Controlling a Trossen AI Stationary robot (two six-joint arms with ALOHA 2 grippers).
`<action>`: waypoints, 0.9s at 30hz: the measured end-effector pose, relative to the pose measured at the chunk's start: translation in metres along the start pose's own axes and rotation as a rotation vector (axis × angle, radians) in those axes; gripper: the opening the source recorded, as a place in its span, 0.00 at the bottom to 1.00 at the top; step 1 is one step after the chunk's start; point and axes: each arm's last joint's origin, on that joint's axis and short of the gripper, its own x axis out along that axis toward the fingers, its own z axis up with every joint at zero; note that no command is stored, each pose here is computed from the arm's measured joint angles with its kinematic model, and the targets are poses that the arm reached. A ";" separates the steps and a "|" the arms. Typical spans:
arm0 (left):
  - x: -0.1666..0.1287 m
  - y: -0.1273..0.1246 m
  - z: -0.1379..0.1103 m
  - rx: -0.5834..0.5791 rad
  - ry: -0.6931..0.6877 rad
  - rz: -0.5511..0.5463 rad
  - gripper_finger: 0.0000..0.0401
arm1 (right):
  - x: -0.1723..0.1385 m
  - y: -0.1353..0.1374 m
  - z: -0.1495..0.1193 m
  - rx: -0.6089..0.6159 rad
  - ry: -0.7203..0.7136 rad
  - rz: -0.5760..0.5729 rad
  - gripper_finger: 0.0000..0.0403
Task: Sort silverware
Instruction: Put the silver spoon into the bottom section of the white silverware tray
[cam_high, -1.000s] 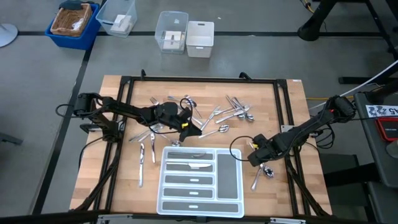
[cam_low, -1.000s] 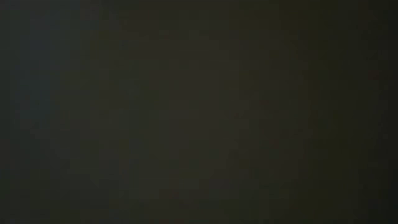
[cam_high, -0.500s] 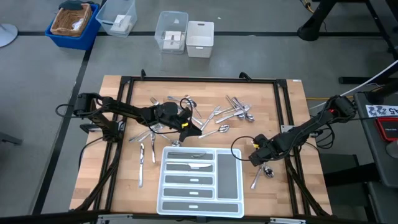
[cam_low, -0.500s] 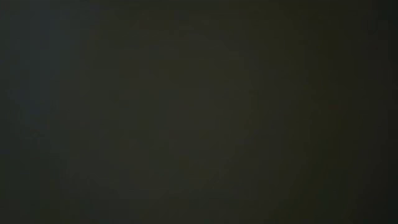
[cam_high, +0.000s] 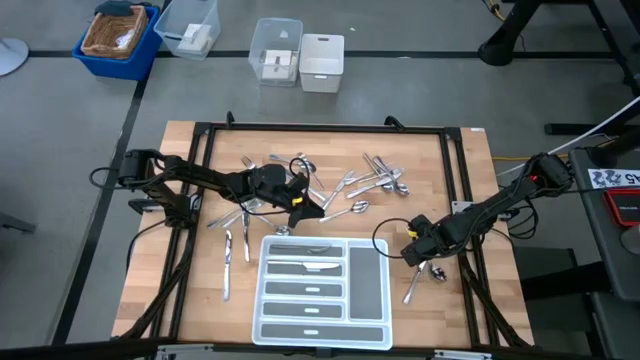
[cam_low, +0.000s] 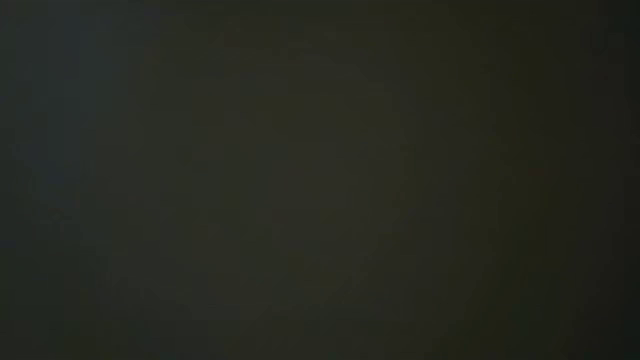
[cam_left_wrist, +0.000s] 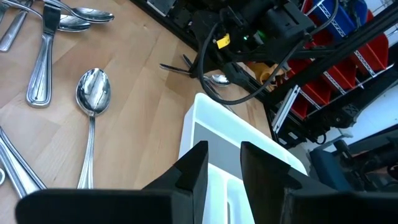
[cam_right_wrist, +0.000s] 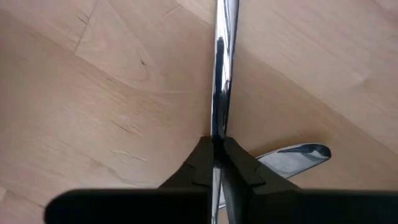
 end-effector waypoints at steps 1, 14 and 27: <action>0.000 0.000 0.000 -0.004 0.000 0.000 0.21 | 0.000 0.000 0.000 0.000 0.000 0.002 0.02; 0.000 -0.002 0.003 -0.035 -0.029 -0.021 0.21 | -0.009 0.011 0.001 -0.003 0.001 0.049 0.04; 0.000 -0.002 0.003 -0.042 -0.030 -0.022 0.21 | -0.013 0.022 0.002 -0.002 -0.015 0.150 0.04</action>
